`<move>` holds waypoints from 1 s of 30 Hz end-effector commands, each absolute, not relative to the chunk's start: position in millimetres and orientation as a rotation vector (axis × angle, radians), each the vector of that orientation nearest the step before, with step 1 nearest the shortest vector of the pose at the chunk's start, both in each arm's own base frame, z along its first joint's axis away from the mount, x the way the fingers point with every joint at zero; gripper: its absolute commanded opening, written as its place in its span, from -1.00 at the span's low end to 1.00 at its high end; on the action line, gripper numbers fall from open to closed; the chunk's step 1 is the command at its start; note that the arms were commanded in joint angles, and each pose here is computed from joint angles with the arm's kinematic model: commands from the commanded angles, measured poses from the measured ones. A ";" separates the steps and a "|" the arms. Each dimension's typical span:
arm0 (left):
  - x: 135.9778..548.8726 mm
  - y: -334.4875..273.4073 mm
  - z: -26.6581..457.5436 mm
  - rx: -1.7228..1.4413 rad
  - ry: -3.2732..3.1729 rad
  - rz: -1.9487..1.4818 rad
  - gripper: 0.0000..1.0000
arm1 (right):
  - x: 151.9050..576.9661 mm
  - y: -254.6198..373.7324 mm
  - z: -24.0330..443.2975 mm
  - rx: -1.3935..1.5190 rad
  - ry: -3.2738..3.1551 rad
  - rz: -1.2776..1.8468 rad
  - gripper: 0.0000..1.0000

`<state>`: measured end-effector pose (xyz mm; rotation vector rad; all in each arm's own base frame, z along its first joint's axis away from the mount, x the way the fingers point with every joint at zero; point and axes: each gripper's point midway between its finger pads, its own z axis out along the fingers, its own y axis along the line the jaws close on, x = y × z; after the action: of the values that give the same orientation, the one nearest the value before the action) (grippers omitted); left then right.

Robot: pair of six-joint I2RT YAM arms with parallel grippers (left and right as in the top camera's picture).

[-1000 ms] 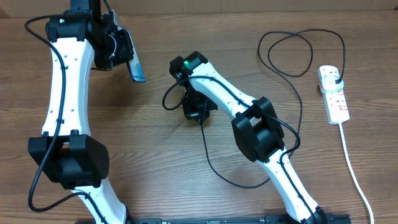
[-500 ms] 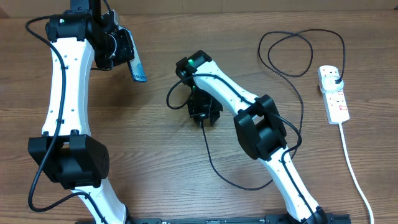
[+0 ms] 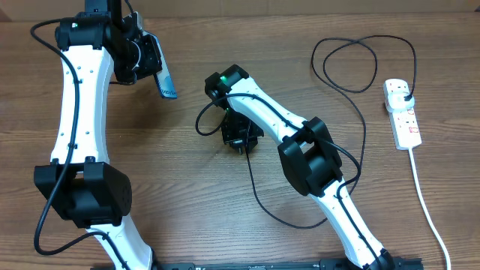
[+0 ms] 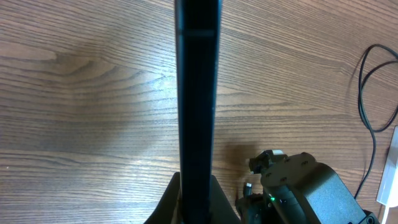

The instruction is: Plug charger to phone and switch on socket

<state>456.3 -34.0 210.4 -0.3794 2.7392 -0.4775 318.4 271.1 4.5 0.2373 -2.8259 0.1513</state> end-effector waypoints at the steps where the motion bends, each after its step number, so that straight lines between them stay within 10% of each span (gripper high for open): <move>1: 459.1 -34.6 220.0 -0.390 2.707 -0.506 -0.92 | 322.9 264.1 -2.3 0.211 -2.844 0.219 -0.67; 30: 460.0 -34.5 220.4 -0.388 2.703 -0.506 -0.92 | 376.4 277.2 13.8 0.313 -3.059 0.047 -0.92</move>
<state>457.2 -33.9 210.8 -0.3784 2.7352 -0.4777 364.2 289.7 4.5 0.3085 -3.0238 0.0351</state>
